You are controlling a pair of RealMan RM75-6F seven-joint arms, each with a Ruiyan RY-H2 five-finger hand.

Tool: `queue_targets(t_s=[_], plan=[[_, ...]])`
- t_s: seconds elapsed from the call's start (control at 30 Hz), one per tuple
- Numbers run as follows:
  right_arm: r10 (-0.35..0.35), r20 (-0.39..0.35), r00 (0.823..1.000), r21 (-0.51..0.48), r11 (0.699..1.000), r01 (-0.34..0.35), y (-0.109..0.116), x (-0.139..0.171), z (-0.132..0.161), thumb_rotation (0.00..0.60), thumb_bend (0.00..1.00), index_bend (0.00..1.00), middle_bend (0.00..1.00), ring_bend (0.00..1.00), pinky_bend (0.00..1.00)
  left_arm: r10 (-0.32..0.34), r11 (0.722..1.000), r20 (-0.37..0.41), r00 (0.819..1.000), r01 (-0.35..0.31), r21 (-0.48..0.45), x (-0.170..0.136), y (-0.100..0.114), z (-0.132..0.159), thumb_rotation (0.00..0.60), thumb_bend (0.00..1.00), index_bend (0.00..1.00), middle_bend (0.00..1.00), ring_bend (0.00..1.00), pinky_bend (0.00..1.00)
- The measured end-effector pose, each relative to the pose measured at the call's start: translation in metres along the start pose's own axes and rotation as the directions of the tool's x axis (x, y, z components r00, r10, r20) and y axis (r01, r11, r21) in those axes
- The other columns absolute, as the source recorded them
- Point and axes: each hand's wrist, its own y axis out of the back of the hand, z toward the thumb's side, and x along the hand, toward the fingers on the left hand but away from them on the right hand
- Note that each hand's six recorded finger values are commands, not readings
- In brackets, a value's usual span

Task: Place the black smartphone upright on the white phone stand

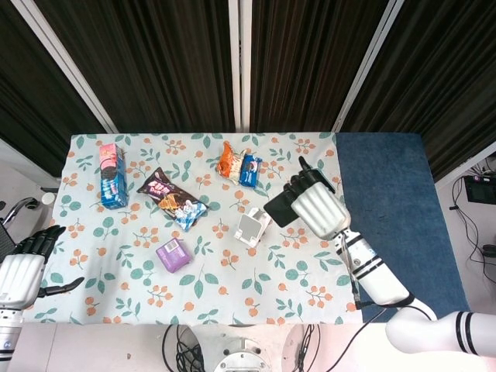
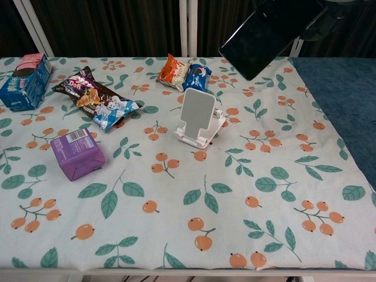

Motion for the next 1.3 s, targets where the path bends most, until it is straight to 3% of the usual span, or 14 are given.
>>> queue_targets(t_s=[0.27, 0.57, 0.97, 1.3], plan=[[0.005, -0.069, 0.998, 0.216, 0.976, 0.01, 0.031, -0.028, 0.025, 0.6, 0.29, 0.63, 0.44, 0.46, 0.0, -0.01, 1.0, -0.005, 1.0, 0.009, -0.007, -0.004, -0.003, -0.003, 0.366, 0.06, 0.12, 0.1, 0.13, 0.22], [-0.005, -0.153, 0.988, 0.367, 0.928, 0.061, 0.061, -0.044, 0.065, 0.6, 0.29, 0.63, 0.44, 0.46, 0.0, -0.021, 1.0, -0.002, 1.0, 0.021, -0.015, -0.003, -0.007, -0.002, 0.366, 0.06, 0.11, 0.1, 0.13, 0.22], [0.065, -0.16, 0.985, 0.489, 0.872, 0.022, 0.065, -0.05, 0.099, 0.6, 0.29, 0.63, 0.44, 0.46, 0.0, -0.026, 0.999, -0.005, 1.0, 0.026, -0.027, -0.004, -0.011, -0.007, 0.365, 0.06, 0.11, 0.1, 0.13, 0.22], [0.079, -0.214, 0.974, 0.546, 0.836, 0.052, 0.053, -0.05, 0.106, 0.6, 0.28, 0.63, 0.45, 0.46, 0.0, -0.024, 0.999, -0.011, 1.0, 0.024, -0.038, -0.006, -0.011, -0.01, 0.366, 0.06, 0.11, 0.1, 0.13, 0.22]])
